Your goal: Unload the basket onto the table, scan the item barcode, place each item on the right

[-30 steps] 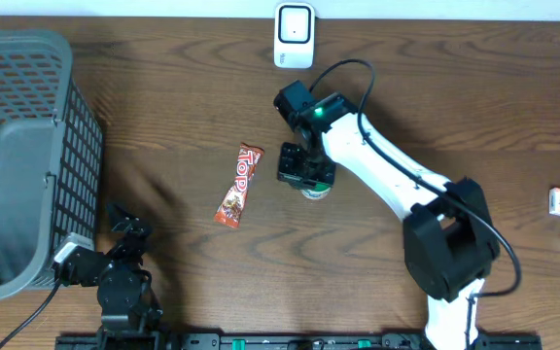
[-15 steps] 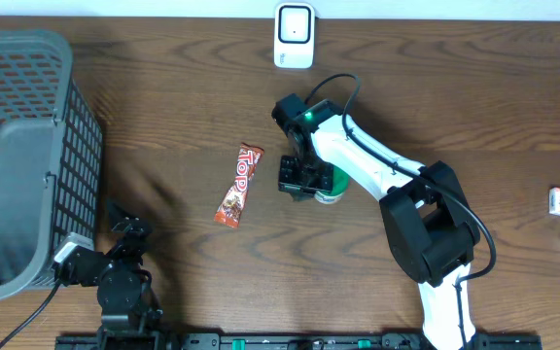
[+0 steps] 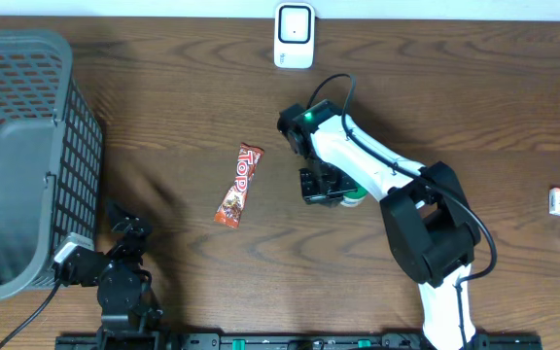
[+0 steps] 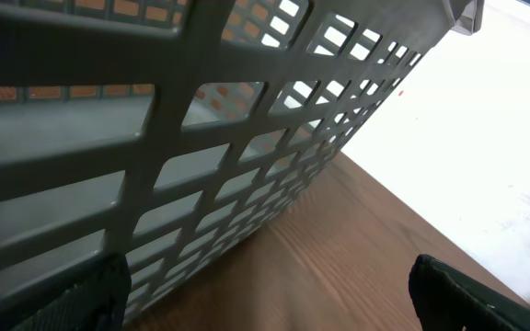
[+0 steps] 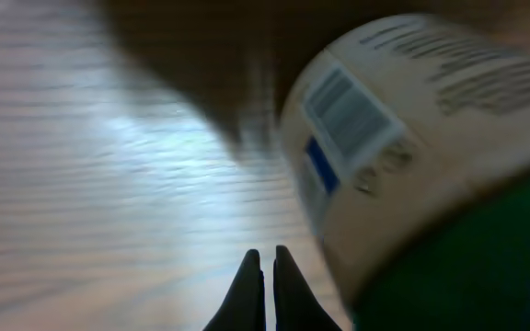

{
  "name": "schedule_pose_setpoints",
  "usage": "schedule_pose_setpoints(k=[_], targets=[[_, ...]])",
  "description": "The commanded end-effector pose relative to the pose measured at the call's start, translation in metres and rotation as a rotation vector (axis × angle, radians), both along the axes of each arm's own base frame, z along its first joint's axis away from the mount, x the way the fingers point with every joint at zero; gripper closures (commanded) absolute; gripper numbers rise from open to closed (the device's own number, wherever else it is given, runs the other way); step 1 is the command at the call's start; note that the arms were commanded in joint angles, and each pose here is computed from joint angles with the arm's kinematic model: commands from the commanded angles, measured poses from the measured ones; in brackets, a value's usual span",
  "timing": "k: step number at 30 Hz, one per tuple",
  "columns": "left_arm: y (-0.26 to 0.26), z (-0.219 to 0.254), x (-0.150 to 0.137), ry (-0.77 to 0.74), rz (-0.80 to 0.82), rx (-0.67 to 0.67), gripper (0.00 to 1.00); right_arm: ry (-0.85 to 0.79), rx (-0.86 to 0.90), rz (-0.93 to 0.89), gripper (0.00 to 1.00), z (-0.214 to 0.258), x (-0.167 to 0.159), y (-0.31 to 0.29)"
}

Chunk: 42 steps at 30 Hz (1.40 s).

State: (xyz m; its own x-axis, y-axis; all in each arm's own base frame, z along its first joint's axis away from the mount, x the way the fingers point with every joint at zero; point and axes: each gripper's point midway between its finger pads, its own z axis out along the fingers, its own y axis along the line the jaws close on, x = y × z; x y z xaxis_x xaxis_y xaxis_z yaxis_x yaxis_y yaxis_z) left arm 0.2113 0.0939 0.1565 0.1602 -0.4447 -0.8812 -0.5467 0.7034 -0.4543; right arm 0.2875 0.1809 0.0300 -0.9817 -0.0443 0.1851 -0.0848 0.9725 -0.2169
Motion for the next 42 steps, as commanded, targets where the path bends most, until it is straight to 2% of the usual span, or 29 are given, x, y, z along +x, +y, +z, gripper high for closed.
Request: schedule_pose_setpoints(k=[1,7,8,9,10,11,13,14,17,20,24,33,42], targets=[[0.003,-0.011,-0.002,0.035,0.019,0.005,0.03,-0.154,-0.063,0.096,0.99,0.038,0.02,-0.013],[0.003,-0.011,-0.002,0.035,0.019,0.005,0.03,-0.254,0.126,0.103,0.99,0.086,0.019,0.008],[0.003,-0.011,-0.002,0.035,0.019,0.005,0.03,-0.276,0.17,0.094,0.87,0.095,0.019,0.013],[0.003,-0.011,-0.002,0.035,0.019,0.005,0.03,-0.309,0.222,0.078,0.57,0.107,0.02,0.019],[0.003,-0.011,-0.002,0.035,0.019,0.005,0.03,-0.331,0.248,0.059,0.34,0.115,0.021,0.02],[0.003,-0.011,-0.002,0.035,0.019,0.005,0.03,-0.351,0.265,0.028,0.24,0.122,0.022,0.019],[0.003,-0.011,-0.002,0.035,0.019,0.005,0.03,-0.378,0.279,-0.04,0.11,0.134,0.022,0.012],[0.003,-0.011,-0.002,0.035,0.019,0.005,0.03,-0.381,0.278,-0.059,0.01,0.137,0.021,0.008],[0.003,-0.011,-0.002,0.035,0.019,0.005,0.03,-0.361,0.232,-0.257,0.01,0.137,0.015,-0.013],[0.003,-0.011,-0.002,0.035,0.019,0.005,0.03,-0.324,0.15,-0.567,0.01,0.127,0.006,-0.033],[0.003,-0.011,-0.002,0.035,0.019,0.005,0.03,-0.329,0.104,-0.803,0.01,0.104,0.008,-0.037],[0.003,-0.011,-0.002,0.035,0.019,0.005,0.03,-0.335,0.116,-0.976,0.01,0.053,0.011,-0.029],[0.003,-0.011,-0.002,0.035,0.019,0.005,0.03,-0.367,0.135,-0.992,0.01,0.026,0.023,-0.027]])
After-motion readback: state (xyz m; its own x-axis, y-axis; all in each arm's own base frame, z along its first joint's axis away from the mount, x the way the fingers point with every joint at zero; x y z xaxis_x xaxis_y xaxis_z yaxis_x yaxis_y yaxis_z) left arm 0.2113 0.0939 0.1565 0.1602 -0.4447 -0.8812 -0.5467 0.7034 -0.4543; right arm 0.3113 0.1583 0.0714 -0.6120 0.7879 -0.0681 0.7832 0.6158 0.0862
